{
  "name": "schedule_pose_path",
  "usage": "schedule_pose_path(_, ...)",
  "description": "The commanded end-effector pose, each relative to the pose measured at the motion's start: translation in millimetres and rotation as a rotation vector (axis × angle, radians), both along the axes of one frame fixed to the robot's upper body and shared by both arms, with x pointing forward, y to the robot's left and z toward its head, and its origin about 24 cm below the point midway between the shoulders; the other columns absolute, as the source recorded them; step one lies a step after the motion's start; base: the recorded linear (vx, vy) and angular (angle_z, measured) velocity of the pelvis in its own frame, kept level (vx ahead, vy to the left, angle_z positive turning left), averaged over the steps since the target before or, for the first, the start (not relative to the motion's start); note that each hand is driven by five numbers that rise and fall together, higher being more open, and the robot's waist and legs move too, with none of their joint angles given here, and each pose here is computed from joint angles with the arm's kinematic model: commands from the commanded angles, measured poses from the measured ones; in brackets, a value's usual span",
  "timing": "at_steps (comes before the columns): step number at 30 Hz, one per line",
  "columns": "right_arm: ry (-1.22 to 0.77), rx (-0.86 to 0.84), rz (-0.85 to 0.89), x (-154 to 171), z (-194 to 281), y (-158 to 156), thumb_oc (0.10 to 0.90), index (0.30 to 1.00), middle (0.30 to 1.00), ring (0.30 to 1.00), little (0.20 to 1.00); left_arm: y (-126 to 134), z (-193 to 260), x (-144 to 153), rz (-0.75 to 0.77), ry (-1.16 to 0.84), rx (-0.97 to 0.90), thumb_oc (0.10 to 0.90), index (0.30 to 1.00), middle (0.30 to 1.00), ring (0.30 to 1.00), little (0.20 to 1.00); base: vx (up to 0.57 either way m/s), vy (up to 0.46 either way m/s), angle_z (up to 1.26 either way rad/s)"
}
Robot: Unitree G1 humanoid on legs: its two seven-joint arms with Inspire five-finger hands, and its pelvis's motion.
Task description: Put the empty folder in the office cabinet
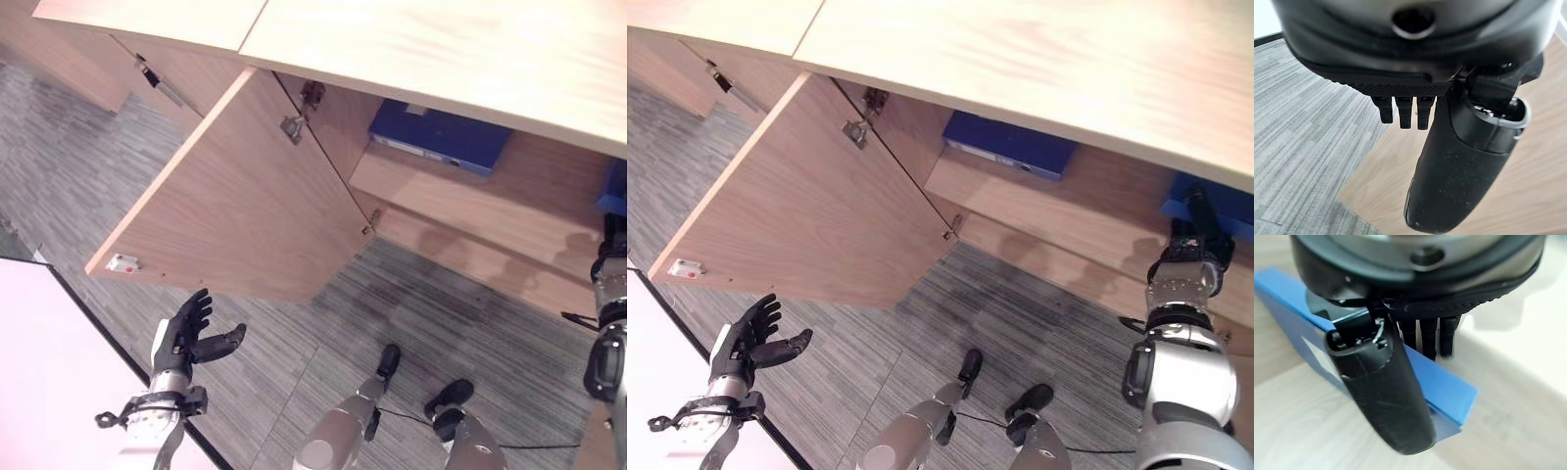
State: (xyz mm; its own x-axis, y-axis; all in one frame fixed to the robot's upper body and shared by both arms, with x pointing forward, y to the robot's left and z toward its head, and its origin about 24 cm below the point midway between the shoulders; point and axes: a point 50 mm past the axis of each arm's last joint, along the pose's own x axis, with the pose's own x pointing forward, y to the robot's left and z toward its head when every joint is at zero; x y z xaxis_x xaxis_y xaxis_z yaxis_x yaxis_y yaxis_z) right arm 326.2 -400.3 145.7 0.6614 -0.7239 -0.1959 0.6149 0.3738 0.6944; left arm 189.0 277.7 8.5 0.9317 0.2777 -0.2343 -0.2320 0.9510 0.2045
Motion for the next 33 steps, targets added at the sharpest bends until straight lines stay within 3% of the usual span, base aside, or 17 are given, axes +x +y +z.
schedule_pose_path(1, -0.004, -0.345, 0.173, 14, 65, 4, 0.8, 0.9, 0.9, 0.9, 0.9, 14, 36, 12, 0.004, -0.174, 0.057, 0.8, 0.9, 0.9, 0.9, 0.9, -0.01, -0.003, -0.14)
schedule_pose_path(10, 0.061, -0.504, 0.373, 30, 54, 33, 0.8, 0.9, 0.9, 0.9, 0.9, 21, 42, 8, 0.007, -0.183, 0.075, 0.8, 0.9, 0.9, 0.9, 0.9, 0.0, -0.004, -0.09)
schedule_pose_path(19, -0.086, -0.514, 0.431, 32, 56, 53, 0.8, 0.9, 0.9, 0.9, 0.9, 21, 40, 9, 0.018, -0.184, 0.08, 0.8, 0.9, 0.9, 0.9, 0.9, 0.0, -0.001, -0.01)
schedule_pose_path(28, -0.366, -0.438, 0.408, 28, 77, 66, 0.8, 0.9, 0.9, 0.9, 0.9, 26, 38, 9, 0.06, -0.18, 0.093, 0.8, 0.9, 0.9, 0.9, 0.9, 0.0, 0.0, -0.02)
schedule_pose_path(30, -0.331, -0.472, 0.403, 27, 76, 64, 0.8, 0.9, 0.9, 0.9, 0.9, 25, 37, 10, 0.056, -0.181, 0.095, 0.8, 0.9, 0.9, 0.9, 0.9, 0.0, 0.0, 0.0)
schedule_pose_path(33, -0.037, -0.662, 0.4, 22, 64, 46, 0.8, 0.9, 0.9, 0.9, 0.9, 27, 36, 8, 0.044, -0.169, 0.095, 0.8, 0.9, 0.9, 0.9, 0.9, 0.0, 0.0, 0.0)
